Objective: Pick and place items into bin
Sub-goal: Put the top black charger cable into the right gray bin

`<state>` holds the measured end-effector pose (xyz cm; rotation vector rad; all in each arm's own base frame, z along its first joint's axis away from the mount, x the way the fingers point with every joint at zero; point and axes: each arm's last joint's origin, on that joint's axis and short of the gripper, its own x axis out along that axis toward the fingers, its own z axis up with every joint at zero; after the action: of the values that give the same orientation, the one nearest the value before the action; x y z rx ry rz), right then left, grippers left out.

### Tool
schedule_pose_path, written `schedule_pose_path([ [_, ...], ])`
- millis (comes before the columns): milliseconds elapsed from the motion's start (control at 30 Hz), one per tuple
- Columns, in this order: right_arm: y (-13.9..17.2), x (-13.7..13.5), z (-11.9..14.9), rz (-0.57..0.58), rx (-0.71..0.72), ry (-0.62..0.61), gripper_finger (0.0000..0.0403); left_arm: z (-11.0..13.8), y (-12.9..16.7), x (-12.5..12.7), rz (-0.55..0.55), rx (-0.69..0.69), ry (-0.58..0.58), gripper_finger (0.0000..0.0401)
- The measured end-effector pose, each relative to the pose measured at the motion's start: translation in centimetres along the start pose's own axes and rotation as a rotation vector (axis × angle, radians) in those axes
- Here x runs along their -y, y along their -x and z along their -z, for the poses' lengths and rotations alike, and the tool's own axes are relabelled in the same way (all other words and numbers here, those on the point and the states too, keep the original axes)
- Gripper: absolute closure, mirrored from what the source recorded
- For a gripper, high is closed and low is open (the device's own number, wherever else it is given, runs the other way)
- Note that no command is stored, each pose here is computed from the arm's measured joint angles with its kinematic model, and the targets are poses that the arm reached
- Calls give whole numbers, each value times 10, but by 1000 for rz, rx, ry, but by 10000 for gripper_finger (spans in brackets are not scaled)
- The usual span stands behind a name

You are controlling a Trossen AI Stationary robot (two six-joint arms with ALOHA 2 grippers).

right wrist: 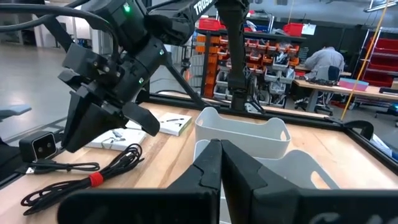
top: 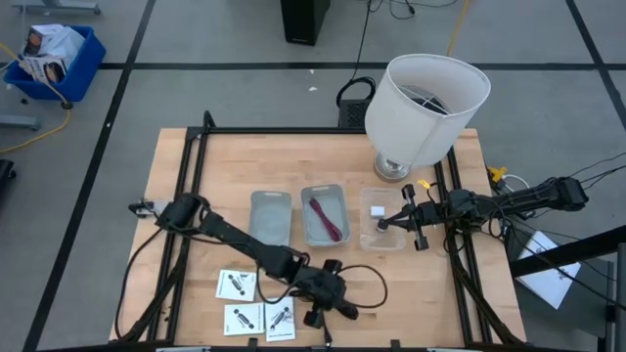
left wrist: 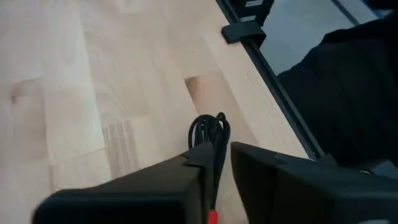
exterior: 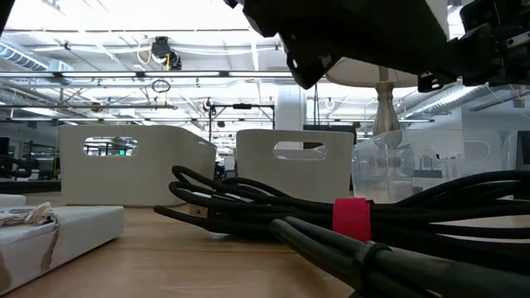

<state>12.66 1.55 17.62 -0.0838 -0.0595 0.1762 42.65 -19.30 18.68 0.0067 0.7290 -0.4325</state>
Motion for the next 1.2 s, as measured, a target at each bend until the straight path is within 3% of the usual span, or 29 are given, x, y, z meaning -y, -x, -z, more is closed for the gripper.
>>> schedule_pose_path([
  [433, 0, 0, -1, -3, 11, -6, 401, 10, -11, 2, -116, -22, 100, 158],
  [633, 0, 0, -1, -6, 8, -23, 401, 32, -37, 1, -80, -83, 124, 119],
  [1000, 0, 0, -1, -5, 13, -10, 401, 52, -49, 0, -75, -197, 65, 143],
  [1100, 0, 0, -1, -5, 14, -9, 401, 52, -49, -1, -73, -204, 57, 176],
  [1200, 0, 0, -1, -5, 14, -11, 401, 53, -49, -2, -78, -206, 59, 243],
])
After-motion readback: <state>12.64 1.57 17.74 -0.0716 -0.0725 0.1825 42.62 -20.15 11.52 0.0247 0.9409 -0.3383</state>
